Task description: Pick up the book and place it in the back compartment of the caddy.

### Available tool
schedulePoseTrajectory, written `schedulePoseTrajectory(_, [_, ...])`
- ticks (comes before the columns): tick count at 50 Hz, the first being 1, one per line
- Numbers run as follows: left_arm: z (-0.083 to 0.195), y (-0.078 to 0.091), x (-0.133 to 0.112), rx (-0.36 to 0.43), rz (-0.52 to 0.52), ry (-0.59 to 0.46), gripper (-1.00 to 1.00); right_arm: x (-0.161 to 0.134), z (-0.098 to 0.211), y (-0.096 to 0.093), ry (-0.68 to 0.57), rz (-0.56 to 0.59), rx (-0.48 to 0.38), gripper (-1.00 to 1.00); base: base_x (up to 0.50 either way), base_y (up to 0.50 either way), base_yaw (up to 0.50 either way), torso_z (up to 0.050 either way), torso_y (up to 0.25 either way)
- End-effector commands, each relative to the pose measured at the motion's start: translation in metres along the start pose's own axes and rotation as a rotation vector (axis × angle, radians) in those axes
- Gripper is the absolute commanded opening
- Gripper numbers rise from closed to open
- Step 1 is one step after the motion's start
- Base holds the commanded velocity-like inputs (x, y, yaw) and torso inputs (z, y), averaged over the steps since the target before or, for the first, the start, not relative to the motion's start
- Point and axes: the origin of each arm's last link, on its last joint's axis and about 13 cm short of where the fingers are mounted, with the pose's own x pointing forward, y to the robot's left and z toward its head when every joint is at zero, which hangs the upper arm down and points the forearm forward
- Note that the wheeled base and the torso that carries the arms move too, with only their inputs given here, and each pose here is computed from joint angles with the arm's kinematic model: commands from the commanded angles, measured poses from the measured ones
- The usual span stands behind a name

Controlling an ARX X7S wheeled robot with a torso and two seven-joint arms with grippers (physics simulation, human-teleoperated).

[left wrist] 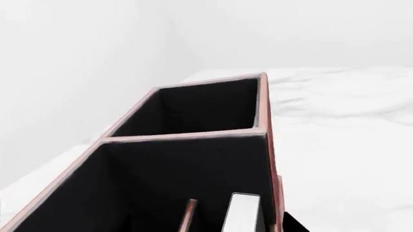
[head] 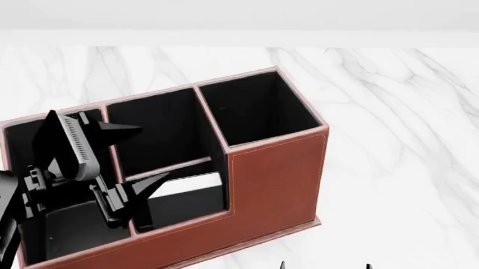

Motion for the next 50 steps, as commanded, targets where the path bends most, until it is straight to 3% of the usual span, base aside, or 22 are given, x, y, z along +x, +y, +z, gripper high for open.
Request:
schedulePoseTrajectory(1, [0.011,-0.022,-0.017,0.013,-0.003,-0.040,1.00,0.003,-0.001,0.000,-0.001,-0.001,-0.014,1.00,0.00,0.00,0.00,0.000,0.000])
schedulePoseTrajectory(8, [0.021,-0.046,-0.030,0.027,-0.014,-0.067,1.00,0.017,-0.001,-0.002,0.005,-0.009,-0.032,1.00,0.00,0.00,0.00,0.000,0.000])
schedulePoseTrajectory(20, [0.026,-0.062,-0.039,0.045,-0.034,-0.077,1.00,0.044,0.019,-0.001,-0.055,-0.013,-0.064,1.00,0.00,0.00,0.00,0.000,0.000])
schedulePoseTrajectory(38, [0.062,-0.099,-0.065,0.170,-0.059,-0.130,1.00,0.068,0.049,-0.004,-0.156,-0.011,-0.110,1.00,0.00,0.00,0.00,0.000,0.000])
schedulePoseTrajectory(50, [0.092,-0.106,-0.078,0.244,-0.033,-0.159,1.00,0.081,0.079,-0.003,-0.233,-0.005,-0.137,1.00,0.00,0.00,0.00,0.000,0.000])
